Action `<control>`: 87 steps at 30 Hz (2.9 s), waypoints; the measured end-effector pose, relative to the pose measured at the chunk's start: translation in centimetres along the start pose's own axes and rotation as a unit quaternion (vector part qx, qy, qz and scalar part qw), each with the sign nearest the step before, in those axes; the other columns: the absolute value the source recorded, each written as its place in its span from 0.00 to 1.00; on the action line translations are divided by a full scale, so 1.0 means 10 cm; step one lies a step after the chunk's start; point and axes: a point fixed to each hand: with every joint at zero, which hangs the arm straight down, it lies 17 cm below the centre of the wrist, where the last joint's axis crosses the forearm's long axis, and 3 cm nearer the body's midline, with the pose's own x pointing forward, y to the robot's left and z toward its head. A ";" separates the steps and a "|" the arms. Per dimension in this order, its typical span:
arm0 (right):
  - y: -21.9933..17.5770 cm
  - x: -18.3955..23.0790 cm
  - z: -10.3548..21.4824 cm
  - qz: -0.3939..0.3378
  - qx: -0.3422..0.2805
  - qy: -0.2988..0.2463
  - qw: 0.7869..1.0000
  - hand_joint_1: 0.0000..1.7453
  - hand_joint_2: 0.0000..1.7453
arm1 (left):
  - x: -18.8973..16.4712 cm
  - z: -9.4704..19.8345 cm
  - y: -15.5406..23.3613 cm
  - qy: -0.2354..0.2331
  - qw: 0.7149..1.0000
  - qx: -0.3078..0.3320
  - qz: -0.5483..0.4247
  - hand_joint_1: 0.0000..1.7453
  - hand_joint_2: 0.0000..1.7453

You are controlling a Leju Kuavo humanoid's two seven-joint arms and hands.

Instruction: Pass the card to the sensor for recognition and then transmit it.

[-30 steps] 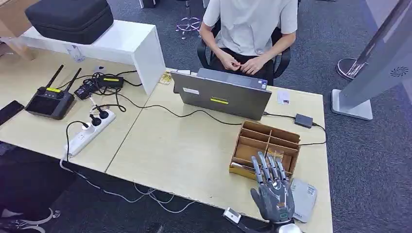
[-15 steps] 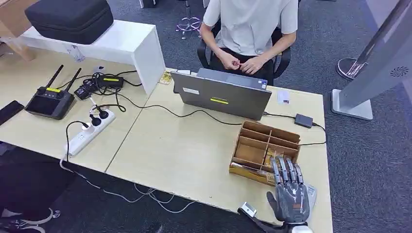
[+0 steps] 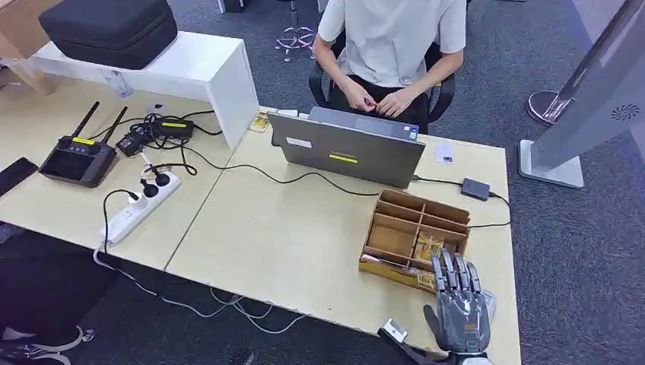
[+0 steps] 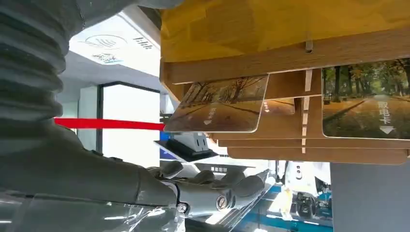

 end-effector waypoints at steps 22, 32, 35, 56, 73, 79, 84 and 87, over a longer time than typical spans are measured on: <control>0.02 0.18 -0.01 -0.028 -0.001 -0.021 0.999 1.00 1.00 | -0.01 0.00 0.00 0.001 1.000 0.000 -0.009 0.00 1.00; 0.02 0.17 -0.03 -0.032 -0.003 -0.025 0.999 1.00 1.00 | 0.01 0.00 -0.01 -0.002 1.000 -0.004 -0.009 0.00 1.00; 0.02 0.16 -0.03 -0.032 -0.003 -0.024 0.999 1.00 1.00 | 0.01 0.00 -0.02 -0.003 1.000 -0.005 -0.012 0.00 1.00; -0.04 0.09 -0.11 -0.024 -0.012 -0.017 0.999 1.00 1.00 | 0.03 -0.01 0.06 -0.009 1.000 0.009 -0.018 0.00 1.00; -1.64 -0.59 -2.38 0.026 -0.119 0.025 0.992 1.00 1.00 | -0.02 0.01 -0.08 -0.002 0.998 -0.019 -0.059 0.00 1.00; -1.61 -0.81 -2.59 0.031 -0.094 0.051 0.994 1.00 1.00 | -0.02 0.02 -0.12 -0.002 0.998 -0.023 -0.064 0.00 1.00; -1.49 -0.97 -2.67 0.029 -0.062 0.074 0.995 1.00 1.00 | -0.03 0.02 -0.14 -0.002 0.997 -0.027 -0.070 0.00 1.00; -1.42 -1.08 -2.69 0.025 -0.043 0.094 0.994 0.00 1.00 | -0.03 0.02 -0.14 -0.003 0.997 -0.028 -0.074 0.00 1.00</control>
